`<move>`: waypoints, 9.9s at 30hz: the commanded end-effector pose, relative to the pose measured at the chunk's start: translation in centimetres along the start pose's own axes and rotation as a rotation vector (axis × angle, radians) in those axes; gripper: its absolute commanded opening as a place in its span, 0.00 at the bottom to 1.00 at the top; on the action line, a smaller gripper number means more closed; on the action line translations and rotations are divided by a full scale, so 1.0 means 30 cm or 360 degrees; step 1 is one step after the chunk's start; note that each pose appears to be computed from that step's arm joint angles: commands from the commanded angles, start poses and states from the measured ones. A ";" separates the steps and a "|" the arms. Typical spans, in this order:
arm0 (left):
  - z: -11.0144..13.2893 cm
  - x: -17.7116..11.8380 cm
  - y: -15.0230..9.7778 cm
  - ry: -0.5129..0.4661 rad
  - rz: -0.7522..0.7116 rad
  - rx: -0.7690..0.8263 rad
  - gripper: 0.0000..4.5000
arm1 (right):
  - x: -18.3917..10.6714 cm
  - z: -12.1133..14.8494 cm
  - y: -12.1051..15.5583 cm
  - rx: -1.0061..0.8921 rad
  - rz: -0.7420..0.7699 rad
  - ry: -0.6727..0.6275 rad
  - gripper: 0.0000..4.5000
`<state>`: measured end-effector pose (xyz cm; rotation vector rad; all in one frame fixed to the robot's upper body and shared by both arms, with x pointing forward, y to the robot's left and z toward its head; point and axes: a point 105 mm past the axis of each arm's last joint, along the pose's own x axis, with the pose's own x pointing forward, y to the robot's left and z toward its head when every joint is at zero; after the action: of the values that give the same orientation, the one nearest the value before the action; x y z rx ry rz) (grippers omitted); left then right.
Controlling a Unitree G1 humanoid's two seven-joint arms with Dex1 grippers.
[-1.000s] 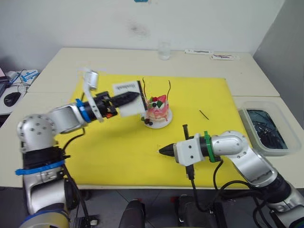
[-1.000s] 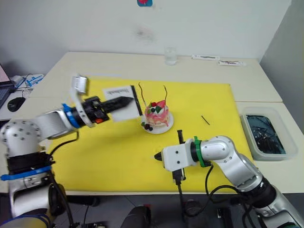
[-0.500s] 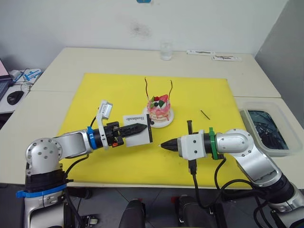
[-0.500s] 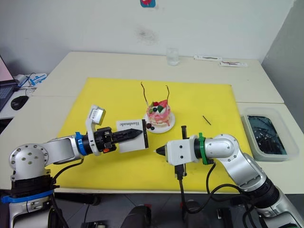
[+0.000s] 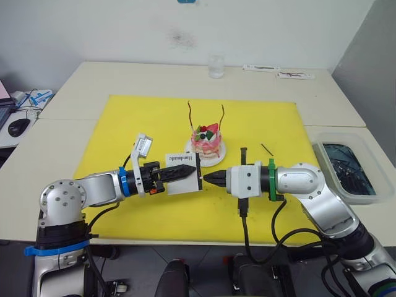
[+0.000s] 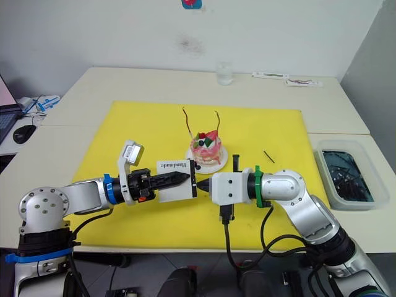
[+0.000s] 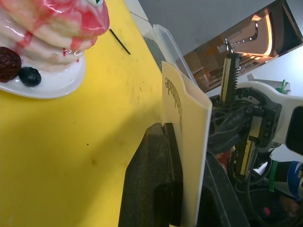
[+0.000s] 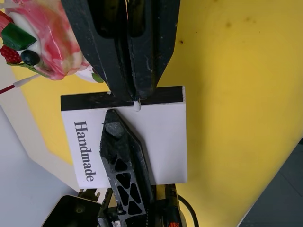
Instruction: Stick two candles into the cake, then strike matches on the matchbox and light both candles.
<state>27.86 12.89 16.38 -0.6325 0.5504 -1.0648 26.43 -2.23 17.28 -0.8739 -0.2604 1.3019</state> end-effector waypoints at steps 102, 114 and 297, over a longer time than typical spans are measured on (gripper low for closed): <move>-0.120 0.035 0.093 -0.0168 0.0154 -0.0149 0.00 | 0.108 0.031 -0.466 -0.0137 -0.0673 0.0085 0.00; -0.126 0.025 0.107 -0.0172 0.0160 -0.0152 0.00 | 0.111 0.033 -0.458 -0.0141 -0.0651 0.0080 0.00; -0.108 0.138 0.012 0.0049 -0.0135 -0.0080 0.00 | -0.259 -0.301 0.125 0.1407 -0.1157 0.0394 0.01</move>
<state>27.56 8.60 12.83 -0.7067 0.5971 -1.1205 27.00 -13.16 10.08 -0.1225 0.2441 0.5085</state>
